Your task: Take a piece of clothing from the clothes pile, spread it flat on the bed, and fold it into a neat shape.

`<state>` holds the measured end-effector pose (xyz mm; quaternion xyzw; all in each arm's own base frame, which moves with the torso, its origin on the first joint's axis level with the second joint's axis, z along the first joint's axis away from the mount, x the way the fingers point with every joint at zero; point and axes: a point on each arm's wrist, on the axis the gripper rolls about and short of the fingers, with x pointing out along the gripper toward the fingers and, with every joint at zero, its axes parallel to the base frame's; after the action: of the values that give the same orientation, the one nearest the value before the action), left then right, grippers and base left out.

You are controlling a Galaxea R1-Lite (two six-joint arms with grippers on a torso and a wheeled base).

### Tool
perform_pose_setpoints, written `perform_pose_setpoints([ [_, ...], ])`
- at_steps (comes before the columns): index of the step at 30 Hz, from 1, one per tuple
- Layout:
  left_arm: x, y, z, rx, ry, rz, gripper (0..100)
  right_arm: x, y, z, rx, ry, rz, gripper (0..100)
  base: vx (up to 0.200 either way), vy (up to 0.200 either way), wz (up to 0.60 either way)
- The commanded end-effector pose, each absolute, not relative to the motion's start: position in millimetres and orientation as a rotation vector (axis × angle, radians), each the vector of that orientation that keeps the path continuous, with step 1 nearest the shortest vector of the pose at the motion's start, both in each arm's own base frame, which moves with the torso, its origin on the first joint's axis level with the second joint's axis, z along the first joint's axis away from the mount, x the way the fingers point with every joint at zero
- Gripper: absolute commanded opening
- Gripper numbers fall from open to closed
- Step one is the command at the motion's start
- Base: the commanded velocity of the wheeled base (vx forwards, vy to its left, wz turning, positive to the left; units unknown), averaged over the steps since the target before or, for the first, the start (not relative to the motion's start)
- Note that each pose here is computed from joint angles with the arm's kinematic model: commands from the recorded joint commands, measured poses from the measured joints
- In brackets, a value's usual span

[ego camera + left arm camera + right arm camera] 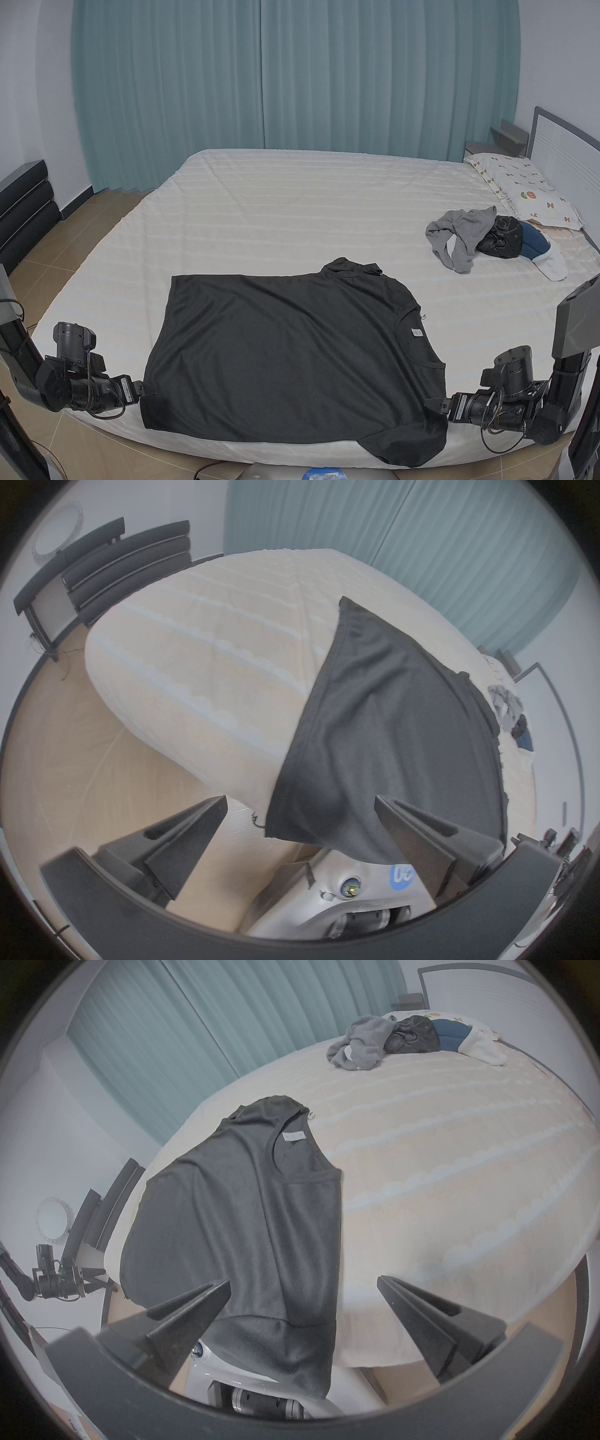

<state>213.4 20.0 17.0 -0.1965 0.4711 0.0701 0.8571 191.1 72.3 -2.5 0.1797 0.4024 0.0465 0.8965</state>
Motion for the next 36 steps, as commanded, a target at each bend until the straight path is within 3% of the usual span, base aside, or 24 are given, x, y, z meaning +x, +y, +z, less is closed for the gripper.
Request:
perform_pose_setpoints([
  [1, 214, 19, 26, -0.44, 0.953, 0.116, 100, 196, 67, 3, 0.398, 0.783, 0.082, 100, 0.0, 0.0, 0.0],
  [10, 228, 21, 31, -0.549, 0.914, 0.167, 100, 201, 60, 5, 0.473, 0.764, 0.084, 100, 0.0, 0.0, 0.0],
  [28, 228, 21, 31, -0.56, 0.94, 0.171, 100, 205, 59, 9, 0.489, 0.714, 0.092, 100, 0.0, 0.2, 0.0],
  [36, 233, 19, 33, -0.582, 0.931, 0.174, 100, 205, 59, 9, 0.498, 0.713, 0.091, 100, 0.0, 0.0, 0.0],
])
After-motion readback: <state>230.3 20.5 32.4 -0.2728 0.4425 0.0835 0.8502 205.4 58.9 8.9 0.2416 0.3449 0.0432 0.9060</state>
